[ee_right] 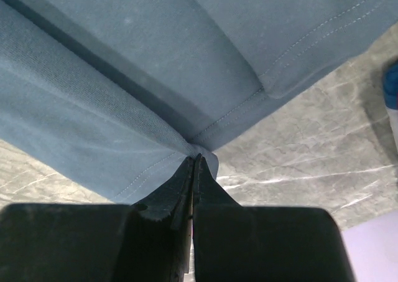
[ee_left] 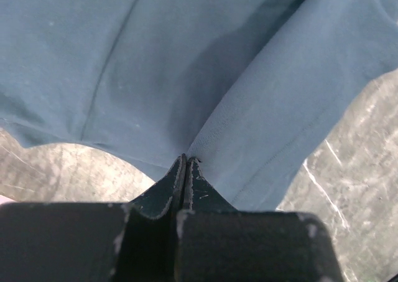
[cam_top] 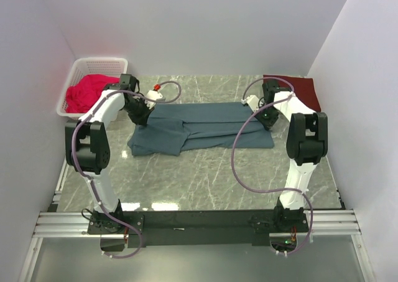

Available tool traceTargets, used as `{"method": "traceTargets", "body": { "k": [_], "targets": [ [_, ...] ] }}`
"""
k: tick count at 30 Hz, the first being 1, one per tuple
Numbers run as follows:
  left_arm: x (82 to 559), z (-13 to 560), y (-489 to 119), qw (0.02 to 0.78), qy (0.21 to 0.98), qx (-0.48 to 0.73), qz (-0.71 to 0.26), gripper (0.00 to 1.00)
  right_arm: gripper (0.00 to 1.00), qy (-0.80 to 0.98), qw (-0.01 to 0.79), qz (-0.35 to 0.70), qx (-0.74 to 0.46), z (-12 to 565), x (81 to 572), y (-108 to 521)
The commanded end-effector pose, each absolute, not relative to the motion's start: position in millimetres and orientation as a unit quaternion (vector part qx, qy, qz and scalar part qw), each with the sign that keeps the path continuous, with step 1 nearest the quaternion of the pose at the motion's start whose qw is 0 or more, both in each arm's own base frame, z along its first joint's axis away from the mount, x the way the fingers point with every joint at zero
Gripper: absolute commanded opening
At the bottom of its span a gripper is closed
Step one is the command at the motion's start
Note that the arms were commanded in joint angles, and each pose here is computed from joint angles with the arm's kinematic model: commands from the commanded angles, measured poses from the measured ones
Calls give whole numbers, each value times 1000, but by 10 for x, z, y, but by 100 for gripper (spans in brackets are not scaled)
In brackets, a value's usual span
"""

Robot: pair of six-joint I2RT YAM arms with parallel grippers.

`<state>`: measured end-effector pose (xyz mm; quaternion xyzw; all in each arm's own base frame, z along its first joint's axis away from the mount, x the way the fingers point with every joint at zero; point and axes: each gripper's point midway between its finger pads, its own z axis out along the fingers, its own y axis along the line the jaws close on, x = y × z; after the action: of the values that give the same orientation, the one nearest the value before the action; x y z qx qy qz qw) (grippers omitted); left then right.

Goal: Fold and stack the t-shirts
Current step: Fold the tshirt

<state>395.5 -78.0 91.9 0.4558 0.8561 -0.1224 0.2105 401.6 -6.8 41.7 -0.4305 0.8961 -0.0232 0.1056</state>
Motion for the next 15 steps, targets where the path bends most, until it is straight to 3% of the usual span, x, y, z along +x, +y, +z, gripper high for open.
{"method": "traceTargets", "body": {
  "k": [1, 15],
  "targets": [
    [4222, 1077, -797, 251, 850, 450, -109, 1, 0, 897, 126, -48, -422, 574, 4195, -176],
    [4367, 981, -783, 250, 853, 447, -101, 1, 0, 898, 130, -51, -418, 595, 4262, -184]
  ]
}}
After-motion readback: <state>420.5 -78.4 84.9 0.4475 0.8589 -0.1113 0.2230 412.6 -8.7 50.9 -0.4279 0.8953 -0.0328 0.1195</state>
